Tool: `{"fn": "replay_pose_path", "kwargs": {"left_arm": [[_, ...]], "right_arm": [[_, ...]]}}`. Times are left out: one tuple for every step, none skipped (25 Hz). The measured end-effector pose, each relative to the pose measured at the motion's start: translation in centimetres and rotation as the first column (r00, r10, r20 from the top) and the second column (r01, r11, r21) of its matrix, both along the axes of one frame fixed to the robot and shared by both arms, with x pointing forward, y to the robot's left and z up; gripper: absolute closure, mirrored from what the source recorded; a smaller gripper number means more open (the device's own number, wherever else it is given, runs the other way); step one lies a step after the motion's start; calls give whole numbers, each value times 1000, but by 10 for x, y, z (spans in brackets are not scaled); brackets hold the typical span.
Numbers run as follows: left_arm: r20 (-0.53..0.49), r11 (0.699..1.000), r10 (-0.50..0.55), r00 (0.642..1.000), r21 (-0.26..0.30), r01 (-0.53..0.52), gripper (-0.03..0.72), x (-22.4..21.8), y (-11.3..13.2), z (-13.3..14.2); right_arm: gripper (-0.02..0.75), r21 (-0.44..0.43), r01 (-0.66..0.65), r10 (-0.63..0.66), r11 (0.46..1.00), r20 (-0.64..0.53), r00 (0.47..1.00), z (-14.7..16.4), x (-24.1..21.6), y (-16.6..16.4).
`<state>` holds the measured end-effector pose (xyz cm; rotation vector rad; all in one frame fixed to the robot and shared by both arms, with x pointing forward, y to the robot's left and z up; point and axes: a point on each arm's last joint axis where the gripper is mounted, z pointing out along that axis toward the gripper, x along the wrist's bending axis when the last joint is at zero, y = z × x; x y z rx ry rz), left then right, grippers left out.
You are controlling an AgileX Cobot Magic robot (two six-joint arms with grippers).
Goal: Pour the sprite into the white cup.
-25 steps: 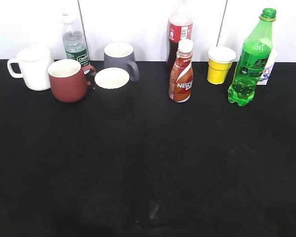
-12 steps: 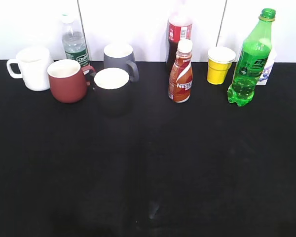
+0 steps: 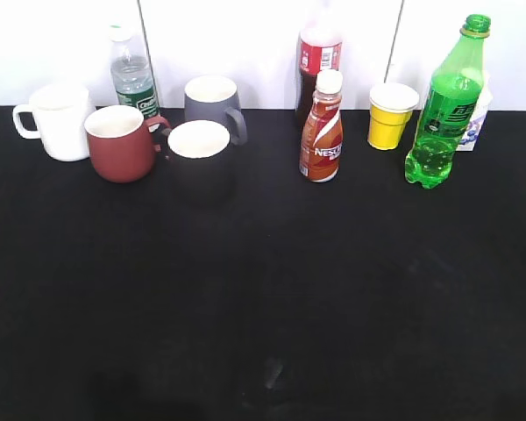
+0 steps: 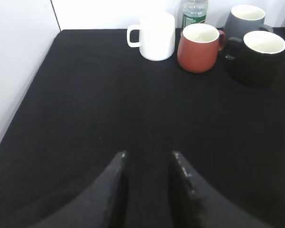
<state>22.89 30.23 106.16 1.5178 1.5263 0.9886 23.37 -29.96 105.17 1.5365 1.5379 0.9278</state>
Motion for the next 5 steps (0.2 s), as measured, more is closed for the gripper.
{"fn": "replay_pose_path", "kwargs": {"left_arm": [[0,1000,0,1000,0,0,461,0,0,0],[0,1000,0,1000,0,0,461,0,0,0],[0,1000,0,1000,0,0,461,0,0,0],[0,1000,0,1000,0,0,461,0,0,0],[0,1000,0,1000,0,0,461,0,0,0]], "right_arm": [[166,0,0,0,1000,0,1000,0,0,0],[167,0,0,0,1000,0,1000,0,0,0],[167,0,0,0,1000,0,1000,0,0,0],[168,0,0,0,1000,0,1000,0,0,0],[168,0,0,0,1000,0,1000,0,0,0]]}}
